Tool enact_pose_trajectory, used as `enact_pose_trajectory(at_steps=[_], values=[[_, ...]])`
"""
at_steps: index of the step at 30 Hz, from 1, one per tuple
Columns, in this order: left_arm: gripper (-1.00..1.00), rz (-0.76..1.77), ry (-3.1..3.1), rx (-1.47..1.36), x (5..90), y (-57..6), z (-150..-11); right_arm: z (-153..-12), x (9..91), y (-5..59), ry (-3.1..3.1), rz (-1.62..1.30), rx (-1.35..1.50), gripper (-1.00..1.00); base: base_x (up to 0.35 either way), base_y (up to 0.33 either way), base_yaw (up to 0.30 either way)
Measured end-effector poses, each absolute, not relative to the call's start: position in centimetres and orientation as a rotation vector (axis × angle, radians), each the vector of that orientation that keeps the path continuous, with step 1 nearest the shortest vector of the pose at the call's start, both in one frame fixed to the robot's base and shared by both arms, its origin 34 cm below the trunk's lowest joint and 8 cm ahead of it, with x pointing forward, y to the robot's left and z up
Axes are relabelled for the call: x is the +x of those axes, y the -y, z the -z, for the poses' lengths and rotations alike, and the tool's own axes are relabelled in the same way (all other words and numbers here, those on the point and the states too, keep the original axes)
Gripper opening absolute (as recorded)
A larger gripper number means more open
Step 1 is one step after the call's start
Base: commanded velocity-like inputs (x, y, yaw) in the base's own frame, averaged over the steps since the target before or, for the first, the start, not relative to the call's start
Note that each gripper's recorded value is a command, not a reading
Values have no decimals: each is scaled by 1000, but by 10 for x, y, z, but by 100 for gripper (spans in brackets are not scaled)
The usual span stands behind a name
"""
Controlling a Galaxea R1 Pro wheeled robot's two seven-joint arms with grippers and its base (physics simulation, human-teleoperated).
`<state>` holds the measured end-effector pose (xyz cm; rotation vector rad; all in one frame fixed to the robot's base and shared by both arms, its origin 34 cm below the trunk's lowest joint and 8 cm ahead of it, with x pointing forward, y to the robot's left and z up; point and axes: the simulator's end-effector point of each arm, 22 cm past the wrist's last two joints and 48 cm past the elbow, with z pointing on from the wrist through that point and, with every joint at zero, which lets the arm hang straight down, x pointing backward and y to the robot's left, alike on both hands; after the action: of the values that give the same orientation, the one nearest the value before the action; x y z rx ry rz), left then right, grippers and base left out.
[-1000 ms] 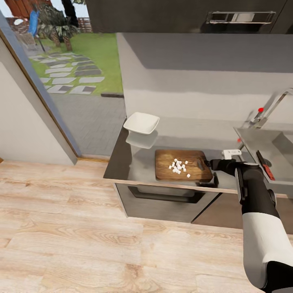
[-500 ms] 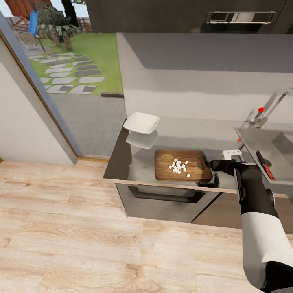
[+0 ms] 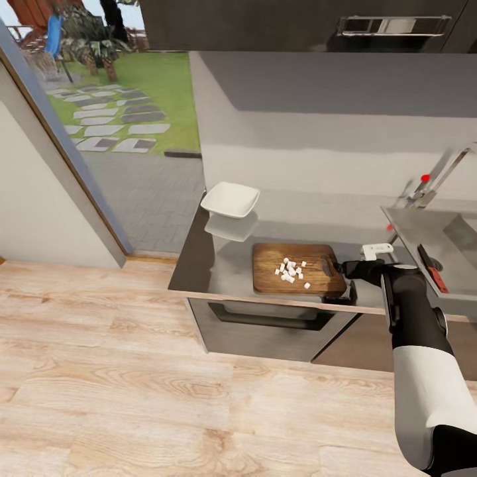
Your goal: In the kitchen, take the Vidalia onion out of the sink, dice it on the chopping board with the paring knife, put the diced onion into the bowl on the countertop, then place both the paring knife and the chopping board into the sink.
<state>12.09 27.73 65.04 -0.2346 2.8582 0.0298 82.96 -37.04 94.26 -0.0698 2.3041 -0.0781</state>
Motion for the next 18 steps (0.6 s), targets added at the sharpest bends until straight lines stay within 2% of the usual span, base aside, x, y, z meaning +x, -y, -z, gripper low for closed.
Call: enact_pose_trajectory(at_steps=[18], values=[[100,-28,-2867,-235,118,-276,-650,-937,829,370,-2312,79,-71,100,11,12,0]])
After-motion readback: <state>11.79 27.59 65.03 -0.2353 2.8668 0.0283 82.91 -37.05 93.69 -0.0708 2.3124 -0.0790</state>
